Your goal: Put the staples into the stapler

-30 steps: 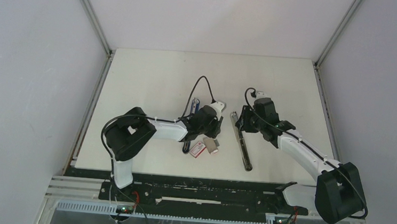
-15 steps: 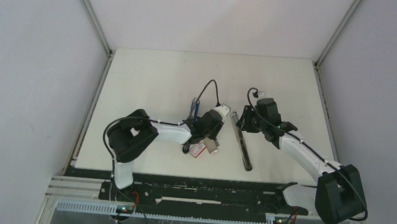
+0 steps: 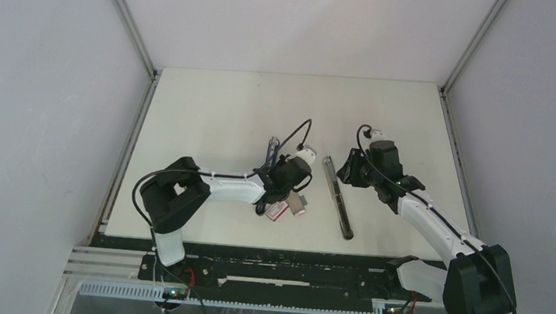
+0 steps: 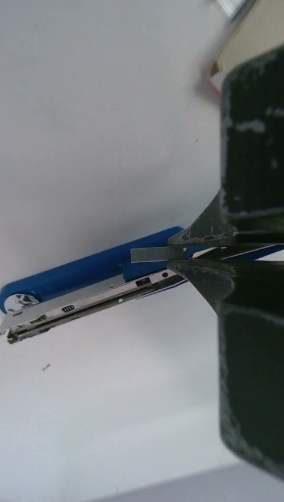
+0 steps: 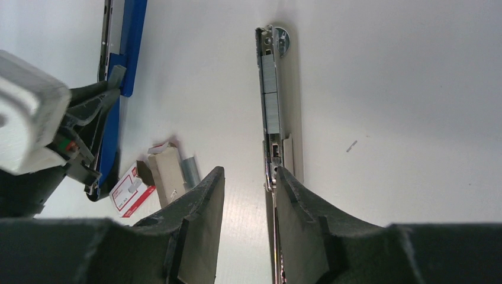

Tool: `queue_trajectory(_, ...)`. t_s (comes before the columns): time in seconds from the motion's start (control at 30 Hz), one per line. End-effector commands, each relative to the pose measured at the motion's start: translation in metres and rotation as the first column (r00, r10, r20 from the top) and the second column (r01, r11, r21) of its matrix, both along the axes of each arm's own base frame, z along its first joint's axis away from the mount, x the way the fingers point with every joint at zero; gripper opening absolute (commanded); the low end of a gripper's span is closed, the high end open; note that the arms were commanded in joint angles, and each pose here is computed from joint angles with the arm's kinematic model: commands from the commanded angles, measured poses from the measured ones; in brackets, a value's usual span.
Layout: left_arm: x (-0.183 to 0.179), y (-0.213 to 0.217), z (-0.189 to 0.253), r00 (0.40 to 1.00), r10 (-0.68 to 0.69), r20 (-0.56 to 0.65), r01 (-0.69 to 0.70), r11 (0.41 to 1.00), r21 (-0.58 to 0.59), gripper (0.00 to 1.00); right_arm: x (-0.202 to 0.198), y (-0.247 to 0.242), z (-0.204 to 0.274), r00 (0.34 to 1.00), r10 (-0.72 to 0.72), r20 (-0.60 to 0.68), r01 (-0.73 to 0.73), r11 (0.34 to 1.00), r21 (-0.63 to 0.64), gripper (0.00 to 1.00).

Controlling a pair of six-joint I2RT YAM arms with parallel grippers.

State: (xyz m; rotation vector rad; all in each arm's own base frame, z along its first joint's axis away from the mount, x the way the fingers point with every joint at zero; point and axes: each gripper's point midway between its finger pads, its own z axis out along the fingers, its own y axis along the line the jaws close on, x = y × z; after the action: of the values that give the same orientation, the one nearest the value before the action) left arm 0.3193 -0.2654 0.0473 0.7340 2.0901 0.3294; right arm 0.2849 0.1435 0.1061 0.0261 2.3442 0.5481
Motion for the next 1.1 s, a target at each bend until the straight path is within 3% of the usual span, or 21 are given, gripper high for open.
queue_trajectory(0.0, 0.007, 0.002, 0.010, 0.998, -0.014, 0.069, -0.001, 0.978, 0.210, 0.06, 0.004, -0.002, 0.015, 0.998, 0.007, 0.069, -0.009, 1.000, 0.030, 0.37)
queue_trajectory(0.17, 0.002, -0.019, 0.003, 0.997, -0.063, 0.040, 0.054, 0.977, 0.205, 0.06, 0.003, -0.005, 0.017, 0.997, 0.003, 0.076, -0.006, 0.999, 0.040, 0.37)
queue_trajectory(0.47, -0.002, -0.033, -0.015, 0.992, -0.129, -0.020, 0.128, 0.940, 0.315, 0.08, 0.002, -0.011, 0.019, 0.996, -0.008, 0.084, 0.003, 0.998, 0.055, 0.37)
queue_trajectory(0.63, -0.010, -0.039, -0.024, 0.986, -0.160, -0.055, 0.169, 0.922, 0.348, 0.20, 0.002, -0.012, 0.019, 0.996, -0.009, 0.084, 0.004, 0.998, 0.060, 0.37)
queue_trajectory(1.07, -0.031, -0.061, -0.017, 0.970, -0.201, -0.134, 0.217, 0.969, 0.118, 0.34, 0.002, -0.015, 0.025, 0.995, -0.017, 0.102, 0.010, 0.998, 0.068, 0.38)
